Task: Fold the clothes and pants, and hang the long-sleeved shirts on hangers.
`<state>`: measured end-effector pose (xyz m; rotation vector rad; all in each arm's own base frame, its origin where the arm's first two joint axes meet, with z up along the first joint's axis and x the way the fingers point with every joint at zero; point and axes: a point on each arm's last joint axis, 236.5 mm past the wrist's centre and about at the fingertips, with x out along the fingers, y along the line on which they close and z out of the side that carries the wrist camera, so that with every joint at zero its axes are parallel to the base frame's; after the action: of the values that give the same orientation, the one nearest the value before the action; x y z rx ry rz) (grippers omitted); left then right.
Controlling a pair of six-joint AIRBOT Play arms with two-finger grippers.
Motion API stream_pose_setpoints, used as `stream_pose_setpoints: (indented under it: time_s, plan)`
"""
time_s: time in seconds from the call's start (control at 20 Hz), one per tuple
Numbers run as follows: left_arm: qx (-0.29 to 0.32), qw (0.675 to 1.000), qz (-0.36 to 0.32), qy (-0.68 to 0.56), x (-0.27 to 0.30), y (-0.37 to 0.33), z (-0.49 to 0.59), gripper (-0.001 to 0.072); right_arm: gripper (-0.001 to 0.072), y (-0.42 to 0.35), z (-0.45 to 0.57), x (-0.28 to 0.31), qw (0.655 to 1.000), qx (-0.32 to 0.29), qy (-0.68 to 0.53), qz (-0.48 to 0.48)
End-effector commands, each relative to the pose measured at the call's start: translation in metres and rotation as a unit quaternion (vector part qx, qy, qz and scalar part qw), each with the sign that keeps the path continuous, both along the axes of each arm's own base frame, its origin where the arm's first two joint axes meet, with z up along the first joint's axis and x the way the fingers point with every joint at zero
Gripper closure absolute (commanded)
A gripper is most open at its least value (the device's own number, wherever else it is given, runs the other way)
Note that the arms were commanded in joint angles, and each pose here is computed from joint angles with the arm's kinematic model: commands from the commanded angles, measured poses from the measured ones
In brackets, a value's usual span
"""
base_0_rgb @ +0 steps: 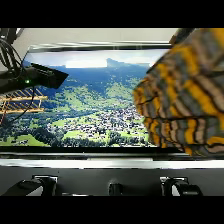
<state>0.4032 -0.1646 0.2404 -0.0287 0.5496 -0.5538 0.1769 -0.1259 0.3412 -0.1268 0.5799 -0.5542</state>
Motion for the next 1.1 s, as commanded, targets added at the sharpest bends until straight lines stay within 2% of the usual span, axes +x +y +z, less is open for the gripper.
stream_pose_setpoints:
  time_s: [0.0, 0.25, 0.6, 0.7, 1.05]
  plan:
    - [-0.016, 1.0, 0.002, 0.005, -0.001, -0.003, 0.003, 0.0069, 0.069, -0.056, 0.022, -0.045, 0.98, -0.008, -0.066, -0.187]
    - [-0.019, 1.0, 0.003, 0.008, -0.001, -0.004, 0.002, 0.0069, 0.069, -0.089, 0.042, -0.048, 0.948, -0.061, -0.09, -0.299]
    - [-0.015, 1.0, -0.003, 0.019, -0.005, -0.005, -0.002, 0.007, 0.069, -0.096, 0.098, 0.032, 0.942, -0.076, -0.142, -0.293]
    - [-0.015, 1.0, -0.003, 0.019, -0.006, -0.005, -0.003, 0.0069, 0.0689, -0.11, 0.095, 0.044, 0.938, -0.064, -0.134, -0.313]
    - [-0.014, 1.0, -0.003, 0.019, -0.006, -0.004, -0.003, 0.007, 0.069, -0.175, 0.106, 0.025, 0.913, -0.052, -0.185, -0.36]
